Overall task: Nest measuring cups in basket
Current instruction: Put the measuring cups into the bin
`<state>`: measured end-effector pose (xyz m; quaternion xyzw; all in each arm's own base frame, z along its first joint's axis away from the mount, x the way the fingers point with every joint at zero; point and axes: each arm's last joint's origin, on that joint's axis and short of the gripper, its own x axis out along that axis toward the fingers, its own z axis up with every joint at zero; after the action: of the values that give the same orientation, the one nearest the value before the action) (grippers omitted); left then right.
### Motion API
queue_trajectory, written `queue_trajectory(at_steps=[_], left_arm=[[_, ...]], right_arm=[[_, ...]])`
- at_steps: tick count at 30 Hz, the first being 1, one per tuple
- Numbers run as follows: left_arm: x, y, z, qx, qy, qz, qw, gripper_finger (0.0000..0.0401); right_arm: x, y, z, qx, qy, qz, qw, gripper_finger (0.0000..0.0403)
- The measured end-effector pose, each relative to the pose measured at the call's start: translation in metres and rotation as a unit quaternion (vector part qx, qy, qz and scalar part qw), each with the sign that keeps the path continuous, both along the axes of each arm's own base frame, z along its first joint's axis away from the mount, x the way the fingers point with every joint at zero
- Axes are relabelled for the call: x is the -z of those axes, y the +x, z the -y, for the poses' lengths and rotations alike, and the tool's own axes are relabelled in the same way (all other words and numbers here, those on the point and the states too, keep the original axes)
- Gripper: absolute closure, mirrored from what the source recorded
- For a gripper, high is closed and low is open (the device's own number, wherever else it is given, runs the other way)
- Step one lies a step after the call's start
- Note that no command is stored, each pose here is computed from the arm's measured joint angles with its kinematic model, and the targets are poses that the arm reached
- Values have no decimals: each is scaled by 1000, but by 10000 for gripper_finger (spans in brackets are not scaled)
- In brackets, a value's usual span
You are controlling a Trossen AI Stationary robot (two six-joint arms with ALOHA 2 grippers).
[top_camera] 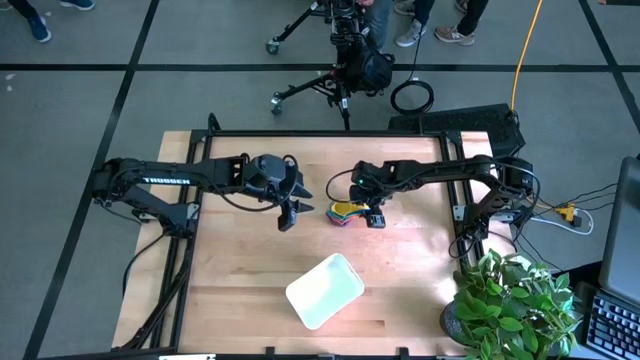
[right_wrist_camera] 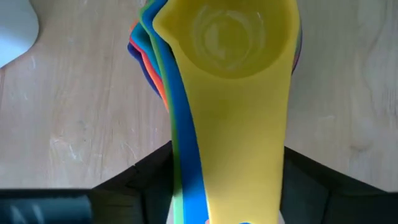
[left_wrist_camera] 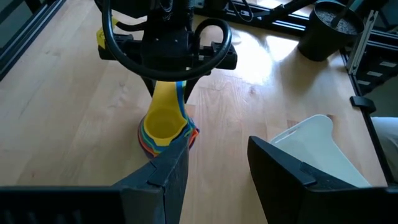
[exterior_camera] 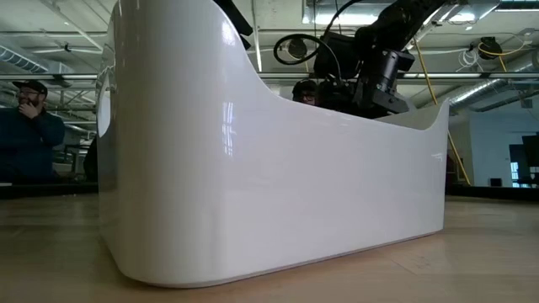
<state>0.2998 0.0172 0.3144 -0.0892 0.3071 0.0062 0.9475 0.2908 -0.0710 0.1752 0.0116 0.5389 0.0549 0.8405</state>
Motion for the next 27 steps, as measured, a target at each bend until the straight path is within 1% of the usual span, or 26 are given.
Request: queue_trajectory(at_steps=[7, 11, 13, 15, 23, 25, 27], left_arm=[[0, 0, 0, 0, 0, 0, 1000, 233], [0, 0, 0, 0, 0, 0, 1000, 233], [0, 0, 0, 0, 0, 0, 1000, 233], [0, 0, 0, 0, 0, -1, 1000, 233], [0, 0, 0, 0, -1, -3, 1000, 233], [0, 0, 0, 1, 0, -3, 1000, 233], [0, 0, 0, 2, 0, -3, 1000, 233]], right_arm=[[0, 0, 0, 0, 0, -2, 1000, 219], [0, -1, 0, 0, 1, -4, 1000, 221], [1, -2, 0, -4, 1, -10, 1000, 208], [1, -4, -1, -9, 1, -18, 1000, 185], [3, -9, -2, -5, 8, -47, 999, 73], [3, -9, -2, -4, 8, -50, 999, 55], [3, -10, -1, 0, 0, -56, 998, 48]])
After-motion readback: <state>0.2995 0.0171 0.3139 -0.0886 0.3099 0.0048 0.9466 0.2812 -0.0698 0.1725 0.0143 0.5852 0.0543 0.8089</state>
